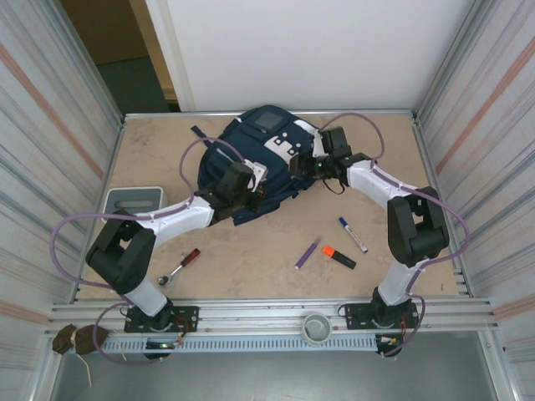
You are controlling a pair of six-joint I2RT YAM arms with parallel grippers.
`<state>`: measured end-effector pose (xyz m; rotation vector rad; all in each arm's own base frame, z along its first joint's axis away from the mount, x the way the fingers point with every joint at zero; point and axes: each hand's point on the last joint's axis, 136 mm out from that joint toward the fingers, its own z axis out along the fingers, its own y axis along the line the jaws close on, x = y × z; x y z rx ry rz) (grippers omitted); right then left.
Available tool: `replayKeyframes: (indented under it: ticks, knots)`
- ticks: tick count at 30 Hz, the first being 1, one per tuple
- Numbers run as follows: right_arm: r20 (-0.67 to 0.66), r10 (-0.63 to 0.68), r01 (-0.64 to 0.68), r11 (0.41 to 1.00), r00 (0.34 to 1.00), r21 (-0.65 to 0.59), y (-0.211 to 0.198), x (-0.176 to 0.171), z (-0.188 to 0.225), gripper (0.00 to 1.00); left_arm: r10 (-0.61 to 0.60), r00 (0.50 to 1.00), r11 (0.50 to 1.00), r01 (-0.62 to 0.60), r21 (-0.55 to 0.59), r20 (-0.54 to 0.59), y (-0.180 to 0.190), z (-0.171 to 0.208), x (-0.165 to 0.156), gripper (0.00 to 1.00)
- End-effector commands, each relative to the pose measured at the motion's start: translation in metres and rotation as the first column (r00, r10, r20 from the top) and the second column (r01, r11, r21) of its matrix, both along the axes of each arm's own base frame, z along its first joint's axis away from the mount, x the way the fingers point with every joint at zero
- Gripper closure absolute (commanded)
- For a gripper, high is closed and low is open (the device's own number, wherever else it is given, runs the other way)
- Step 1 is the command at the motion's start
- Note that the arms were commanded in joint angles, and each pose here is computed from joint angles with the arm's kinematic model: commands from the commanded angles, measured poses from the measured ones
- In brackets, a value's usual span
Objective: Pack books, pencil case, and school supplies into a backpack
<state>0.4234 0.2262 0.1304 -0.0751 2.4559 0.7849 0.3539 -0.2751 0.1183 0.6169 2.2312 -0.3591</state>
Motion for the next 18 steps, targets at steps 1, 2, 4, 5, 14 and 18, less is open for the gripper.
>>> replayKeyframes:
  ticks: [1, 2, 4, 5, 14, 18]
  knots:
    - [-0.06, 0.082, -0.066, 0.97, 0.995, 0.233, 0.047, -0.015, 0.015, 0.38, -0.03, 1.0, 0.999, 0.03, -0.034, 0.001, -0.015, 0.003, -0.006, 1.0]
    - [-0.067, 0.083, -0.064, 0.967, 0.994, 0.246, 0.052, -0.014, 0.013, 0.38, -0.031, 1.0, 0.999, 0.031, -0.031, 0.002, -0.015, 0.002, -0.007, 1.0]
    - [-0.082, 0.089, -0.064, 0.962, 0.993, 0.266, 0.059, -0.012, 0.008, 0.38, -0.03, 1.0, 0.999, 0.03, -0.029, 0.002, -0.015, 0.001, -0.008, 1.0]
    - [-0.088, 0.094, -0.066, 0.959, 0.992, 0.275, 0.063, -0.011, 0.006, 0.39, -0.032, 0.999, 0.999, 0.032, -0.029, 0.001, -0.015, 0.001, -0.009, 1.0]
    - [-0.126, 0.067, -0.037, 0.974, 0.99, 0.224, 0.066, -0.004, -0.017, 0.53, -0.028, 0.999, 1.0, 0.028, -0.012, 0.016, -0.013, 0.002, -0.011, 1.0]
    - [-0.118, 0.037, -0.018, 0.988, 0.992, 0.153, 0.053, -0.001, -0.025, 0.82, -0.012, 1.0, 1.0, 0.011, 0.029, 0.026, -0.005, -0.002, -0.01, 1.0]
